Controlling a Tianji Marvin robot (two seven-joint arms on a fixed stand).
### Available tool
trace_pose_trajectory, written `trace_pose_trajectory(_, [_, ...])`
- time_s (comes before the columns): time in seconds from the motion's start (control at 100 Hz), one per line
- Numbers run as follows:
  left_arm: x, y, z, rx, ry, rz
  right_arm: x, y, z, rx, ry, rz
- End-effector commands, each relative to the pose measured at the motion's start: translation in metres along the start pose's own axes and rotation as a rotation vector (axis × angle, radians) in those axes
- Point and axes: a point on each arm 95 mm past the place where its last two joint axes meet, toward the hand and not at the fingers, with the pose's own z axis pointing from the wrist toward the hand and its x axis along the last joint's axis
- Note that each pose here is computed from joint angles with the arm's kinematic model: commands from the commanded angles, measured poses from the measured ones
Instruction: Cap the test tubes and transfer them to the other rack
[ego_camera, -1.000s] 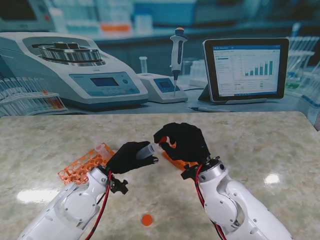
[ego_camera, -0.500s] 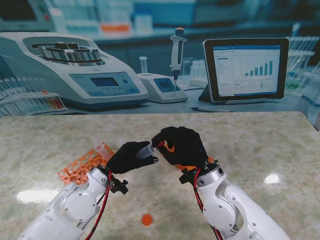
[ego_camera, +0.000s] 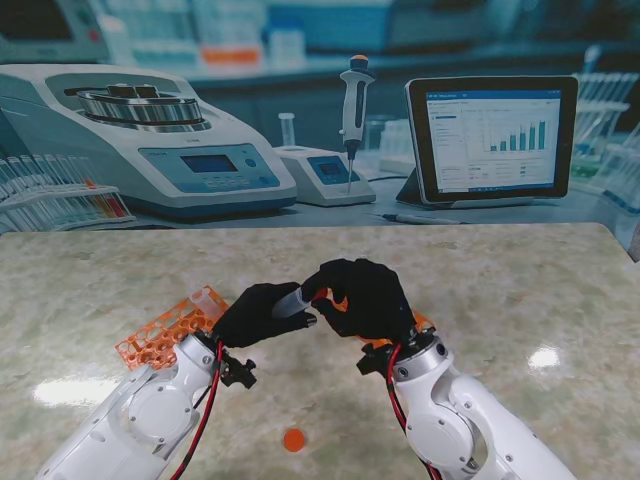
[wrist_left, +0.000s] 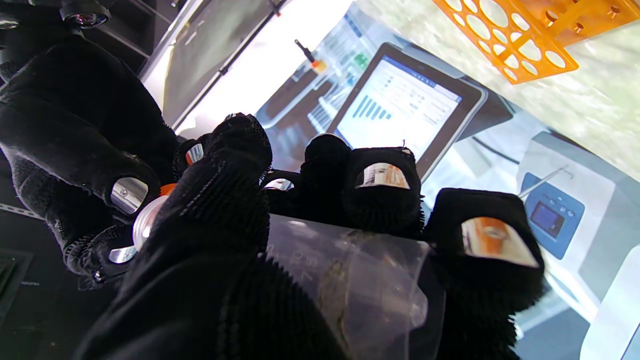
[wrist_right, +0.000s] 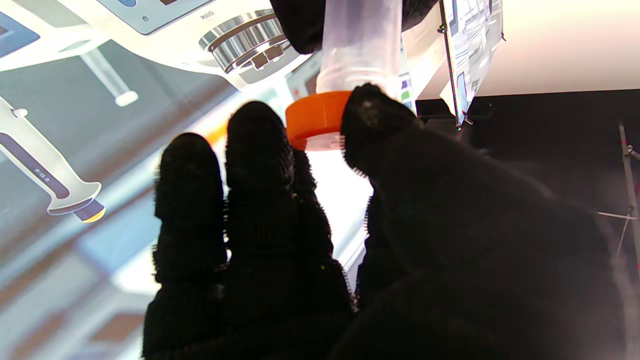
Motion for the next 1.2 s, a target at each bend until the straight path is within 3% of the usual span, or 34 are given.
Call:
trace_pose_trajectory(0.0, [0.002,0.0,0.001,0.001,0.006,-0.003,0.003,-0.002,-0.003,-0.001,-0.006,0.015])
trace_pose_trajectory(1.19, [0.004,0.001,0.001,0.003,0.018,-0.004,0.009,-0.014,-0.012,-0.011,-0.019,0.071])
